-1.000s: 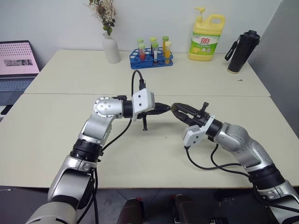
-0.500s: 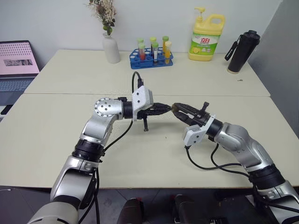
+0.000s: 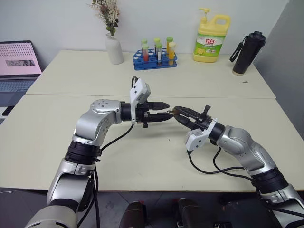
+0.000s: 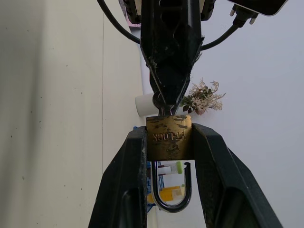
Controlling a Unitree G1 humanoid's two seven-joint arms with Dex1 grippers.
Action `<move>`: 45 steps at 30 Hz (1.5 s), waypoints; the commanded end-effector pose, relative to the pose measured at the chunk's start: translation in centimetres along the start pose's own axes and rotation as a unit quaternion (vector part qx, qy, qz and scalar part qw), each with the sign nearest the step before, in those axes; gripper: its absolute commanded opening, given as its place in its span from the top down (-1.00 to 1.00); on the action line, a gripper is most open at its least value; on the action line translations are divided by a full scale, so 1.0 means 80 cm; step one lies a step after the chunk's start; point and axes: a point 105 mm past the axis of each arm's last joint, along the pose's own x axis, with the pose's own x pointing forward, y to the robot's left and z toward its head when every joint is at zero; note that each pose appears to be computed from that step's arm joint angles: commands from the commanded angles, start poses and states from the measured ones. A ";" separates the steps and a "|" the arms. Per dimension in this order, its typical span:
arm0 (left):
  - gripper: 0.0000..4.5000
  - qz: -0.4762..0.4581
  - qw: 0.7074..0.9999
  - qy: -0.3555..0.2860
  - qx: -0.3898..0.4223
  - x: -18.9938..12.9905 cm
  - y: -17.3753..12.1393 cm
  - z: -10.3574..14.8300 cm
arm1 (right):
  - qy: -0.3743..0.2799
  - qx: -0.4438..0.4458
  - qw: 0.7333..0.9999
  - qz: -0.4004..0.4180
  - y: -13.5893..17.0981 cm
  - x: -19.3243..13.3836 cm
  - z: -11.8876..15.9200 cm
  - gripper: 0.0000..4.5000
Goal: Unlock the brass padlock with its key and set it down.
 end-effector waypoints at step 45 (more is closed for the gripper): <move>0.93 -0.042 0.998 -0.014 0.037 0.014 -0.006 0.010 | -0.010 0.362 0.928 0.089 0.005 -0.072 0.029 0.21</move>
